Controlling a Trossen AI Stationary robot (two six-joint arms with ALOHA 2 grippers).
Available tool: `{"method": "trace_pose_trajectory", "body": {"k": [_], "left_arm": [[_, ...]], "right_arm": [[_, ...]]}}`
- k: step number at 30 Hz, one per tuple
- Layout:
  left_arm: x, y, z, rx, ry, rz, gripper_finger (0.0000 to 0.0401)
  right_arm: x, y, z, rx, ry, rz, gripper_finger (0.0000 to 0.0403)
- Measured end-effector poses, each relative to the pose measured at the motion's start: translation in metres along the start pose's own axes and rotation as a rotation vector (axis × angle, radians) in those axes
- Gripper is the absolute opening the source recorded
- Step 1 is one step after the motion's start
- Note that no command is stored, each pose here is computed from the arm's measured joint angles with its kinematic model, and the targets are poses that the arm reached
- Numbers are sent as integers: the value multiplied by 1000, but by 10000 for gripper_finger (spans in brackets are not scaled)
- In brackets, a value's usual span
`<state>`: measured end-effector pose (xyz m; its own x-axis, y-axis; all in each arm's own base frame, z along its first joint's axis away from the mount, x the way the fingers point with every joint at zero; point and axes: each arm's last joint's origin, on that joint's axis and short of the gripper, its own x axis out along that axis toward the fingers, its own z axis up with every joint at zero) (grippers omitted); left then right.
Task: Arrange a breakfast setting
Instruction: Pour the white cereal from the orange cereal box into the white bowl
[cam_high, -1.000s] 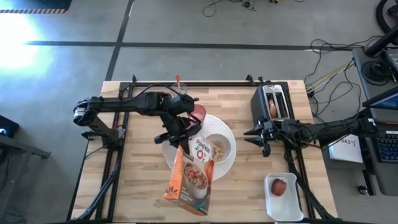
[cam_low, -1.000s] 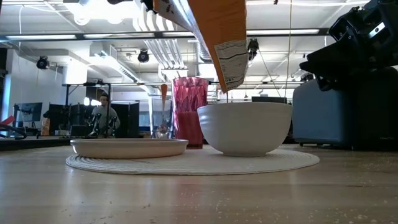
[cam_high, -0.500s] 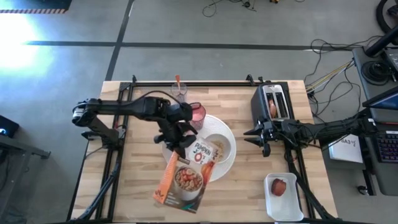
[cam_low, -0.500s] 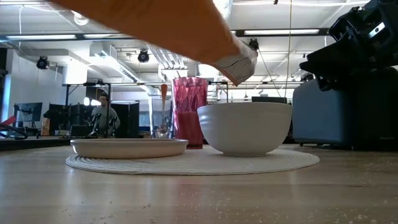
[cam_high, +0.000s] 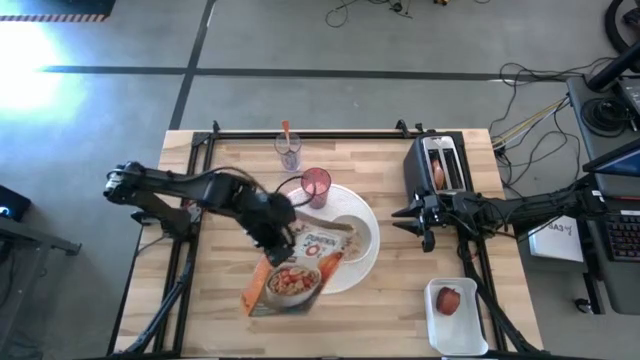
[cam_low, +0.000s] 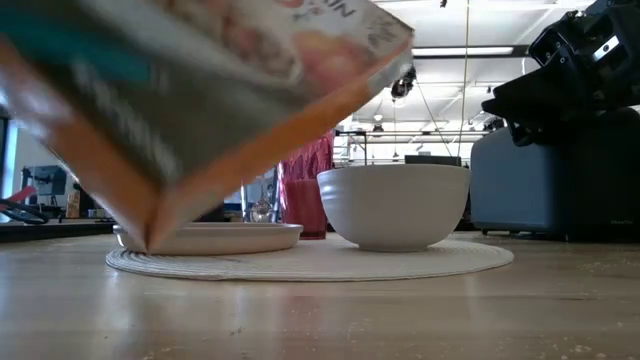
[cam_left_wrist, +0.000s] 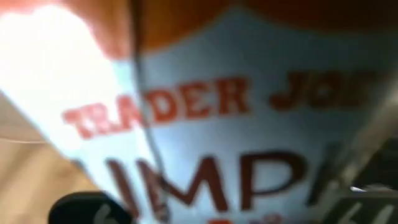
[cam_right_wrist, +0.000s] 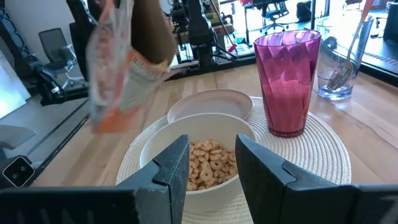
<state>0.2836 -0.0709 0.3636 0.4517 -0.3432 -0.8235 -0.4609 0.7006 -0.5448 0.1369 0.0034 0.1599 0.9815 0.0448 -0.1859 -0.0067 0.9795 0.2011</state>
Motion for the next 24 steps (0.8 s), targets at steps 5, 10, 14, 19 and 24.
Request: {"method": "trace_pose_trajectory", "body": {"k": [5, 10, 14, 19, 24], "left_arm": [[-6, -4, -28, 87, -73, 151, 0], [-14, -9, -52, 141, -128, 219, 0], [-26, -6, -70, 114, -136, 262, 0], [-42, 2, -87, 59, -156, 314, 0], [-56, 14, -99, -2, -192, 404, 0]], "right_arm": [[0, 0, 0, 0, 1, 0, 121], [0, 0, 0, 0, 0, 0, 121], [0, 0, 0, 0, 0, 0, 121], [0, 0, 0, 0, 1, 0, 121], [0, 0, 0, 0, 0, 0, 121]]}}
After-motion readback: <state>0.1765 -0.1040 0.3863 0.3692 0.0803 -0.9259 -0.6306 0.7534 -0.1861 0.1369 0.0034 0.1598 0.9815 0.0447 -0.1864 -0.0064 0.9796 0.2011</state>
